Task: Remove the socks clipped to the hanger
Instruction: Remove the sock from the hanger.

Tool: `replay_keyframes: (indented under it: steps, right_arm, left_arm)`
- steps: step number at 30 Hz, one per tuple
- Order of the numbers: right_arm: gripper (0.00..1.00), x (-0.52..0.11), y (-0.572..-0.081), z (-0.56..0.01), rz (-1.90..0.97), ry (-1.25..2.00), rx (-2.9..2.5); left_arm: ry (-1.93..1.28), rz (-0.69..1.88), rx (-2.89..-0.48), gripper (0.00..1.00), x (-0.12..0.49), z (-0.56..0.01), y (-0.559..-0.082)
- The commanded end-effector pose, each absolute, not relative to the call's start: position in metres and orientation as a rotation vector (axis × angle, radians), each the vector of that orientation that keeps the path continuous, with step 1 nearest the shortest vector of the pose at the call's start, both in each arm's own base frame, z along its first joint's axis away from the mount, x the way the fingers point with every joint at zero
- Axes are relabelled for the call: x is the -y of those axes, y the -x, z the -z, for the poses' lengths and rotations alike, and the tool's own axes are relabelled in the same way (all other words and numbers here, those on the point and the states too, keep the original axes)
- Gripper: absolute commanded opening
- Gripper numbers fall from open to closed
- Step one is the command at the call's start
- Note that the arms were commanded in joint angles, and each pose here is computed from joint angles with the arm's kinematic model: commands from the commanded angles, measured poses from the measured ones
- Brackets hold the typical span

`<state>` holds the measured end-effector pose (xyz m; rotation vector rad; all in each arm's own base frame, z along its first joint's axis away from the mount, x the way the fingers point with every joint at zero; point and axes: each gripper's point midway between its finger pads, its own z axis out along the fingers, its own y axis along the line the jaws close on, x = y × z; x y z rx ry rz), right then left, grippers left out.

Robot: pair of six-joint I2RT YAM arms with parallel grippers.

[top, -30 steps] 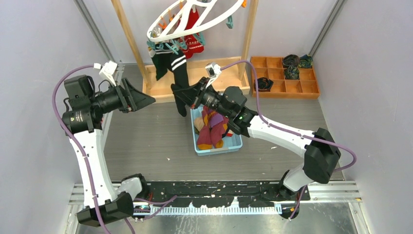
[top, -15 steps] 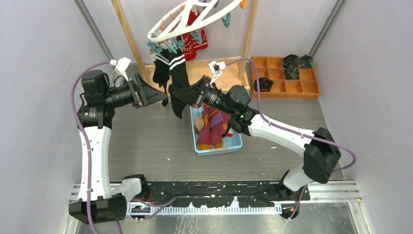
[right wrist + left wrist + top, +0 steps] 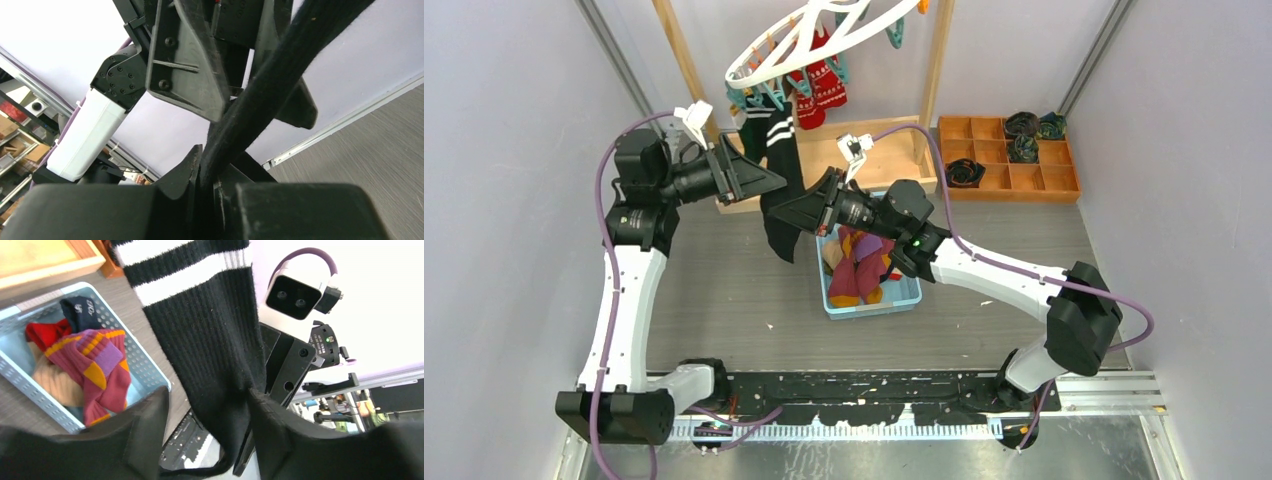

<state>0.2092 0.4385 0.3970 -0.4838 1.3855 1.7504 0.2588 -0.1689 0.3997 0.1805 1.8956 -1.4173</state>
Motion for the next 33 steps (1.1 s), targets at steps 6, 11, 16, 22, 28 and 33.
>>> replay_keyframes:
  steps: [6,11,16,22,28,33]
  right_arm:
    - [0.51,-0.411,-0.221,-0.413,-1.548,0.38,-1.419]
    - [0.7,-0.362,-0.259,-0.436,-1.232,0.161,-1.41]
    - [0.71,-0.361,-0.284,-0.472,-1.09,0.143,-1.394]
    - [0.71,-0.391,-0.308,-0.495,-1.018,0.2,-1.424]
    - [0.71,-0.417,-0.329,-0.499,-0.96,0.26,-1.457]
    - [0.7,-0.429,-0.341,-0.498,-0.918,0.286,-1.453]
  left_arm:
    - [-0.234,1.423,-1.846,0.11,0.177,-0.409,-0.263]
    - [-0.256,1.36,-1.845,0.03,0.18,-0.407,-0.259]
    - [-0.294,1.323,-1.855,0.02,0.185,-0.406,-0.253]
    - [-0.305,1.291,-1.863,0.0,0.184,-0.404,-0.25]
    - [-0.316,1.281,-1.856,0.0,0.184,-0.407,-0.248]
    - [-0.323,1.273,-1.856,0.0,0.184,-0.406,-0.247]
